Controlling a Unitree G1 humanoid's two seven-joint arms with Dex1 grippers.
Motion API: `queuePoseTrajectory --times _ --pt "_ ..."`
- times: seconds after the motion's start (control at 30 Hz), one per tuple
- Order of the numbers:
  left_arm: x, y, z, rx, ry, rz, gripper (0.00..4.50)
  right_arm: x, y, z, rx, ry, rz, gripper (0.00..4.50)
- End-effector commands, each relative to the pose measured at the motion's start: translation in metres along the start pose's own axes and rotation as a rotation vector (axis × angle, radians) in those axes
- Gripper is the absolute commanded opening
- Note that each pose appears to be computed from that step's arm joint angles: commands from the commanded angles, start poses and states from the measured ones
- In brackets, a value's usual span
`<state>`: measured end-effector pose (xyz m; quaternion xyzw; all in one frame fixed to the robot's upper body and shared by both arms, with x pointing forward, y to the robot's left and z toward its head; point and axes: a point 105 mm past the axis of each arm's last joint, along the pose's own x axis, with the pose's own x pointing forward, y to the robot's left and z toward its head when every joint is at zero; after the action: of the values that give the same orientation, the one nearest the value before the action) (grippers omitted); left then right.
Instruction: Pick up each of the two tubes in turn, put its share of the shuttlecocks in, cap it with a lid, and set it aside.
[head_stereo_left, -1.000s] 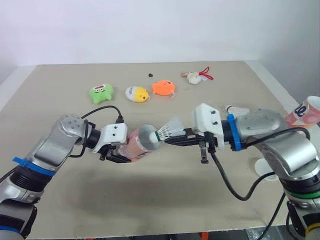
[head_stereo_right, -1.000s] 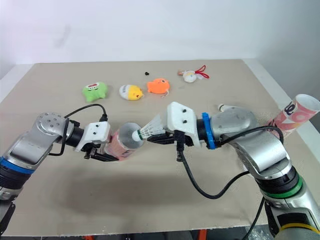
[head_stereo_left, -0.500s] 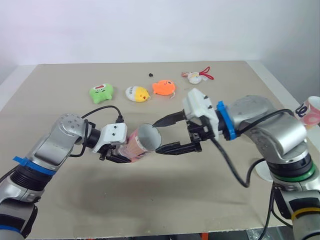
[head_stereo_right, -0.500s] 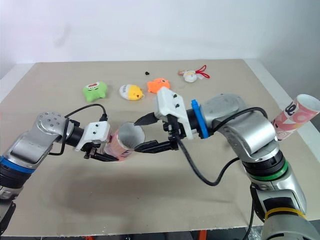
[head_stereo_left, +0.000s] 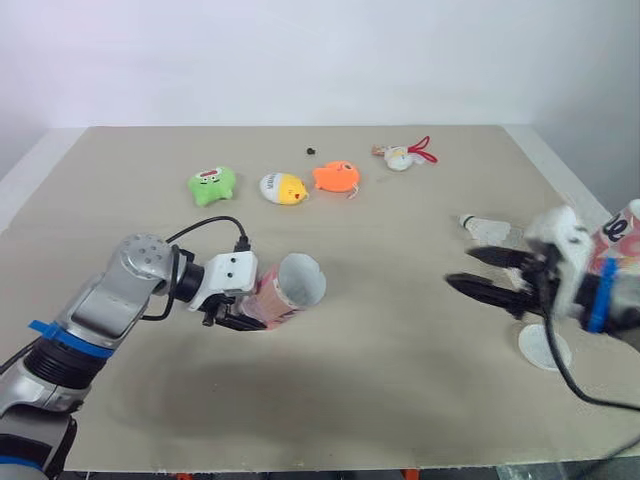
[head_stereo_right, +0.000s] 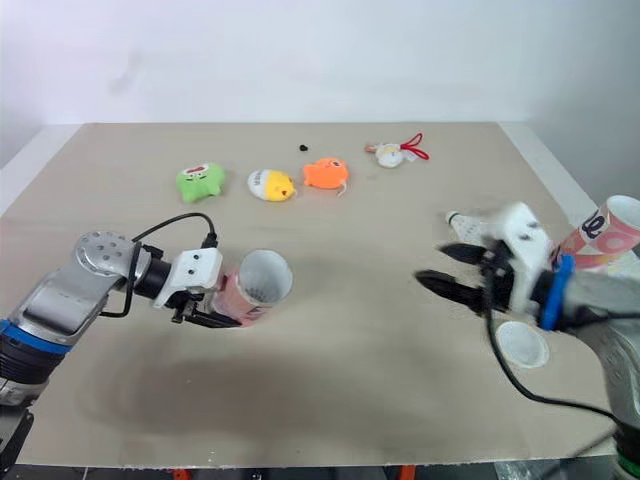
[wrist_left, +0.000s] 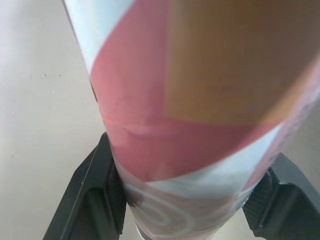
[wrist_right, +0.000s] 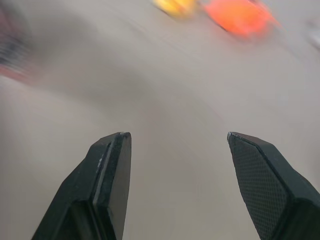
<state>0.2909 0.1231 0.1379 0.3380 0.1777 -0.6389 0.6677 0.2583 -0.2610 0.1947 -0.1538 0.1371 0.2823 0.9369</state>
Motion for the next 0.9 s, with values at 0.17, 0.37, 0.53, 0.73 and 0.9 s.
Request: queuePoseTrajectory --times 0.17,0.37,0.53,0.73,0.9 --pt "0.016 -0.008 -0.002 -0.008 -0.004 -0.063 2.43 -0.044 -0.044 -0.057 0.113 0.083 -0.287 3.32" --pt "0.018 -0.006 -0.002 -0.010 -0.007 -0.058 2.43 -0.030 -0.060 -0.072 0.167 0.078 -0.346 3.32" --pt "0.018 -0.007 -0.003 -0.013 -0.007 -0.055 2.43 -0.014 -0.065 -0.076 0.197 0.063 -0.335 3.32" --pt "0.017 -0.007 -0.003 -0.019 -0.005 -0.048 2.43 0.002 -0.071 -0.079 0.206 0.065 -0.324 3.32" --pt "0.016 -0.007 -0.003 -0.021 -0.004 -0.047 2.43 0.016 -0.080 -0.081 0.211 0.061 -0.331 3.32"
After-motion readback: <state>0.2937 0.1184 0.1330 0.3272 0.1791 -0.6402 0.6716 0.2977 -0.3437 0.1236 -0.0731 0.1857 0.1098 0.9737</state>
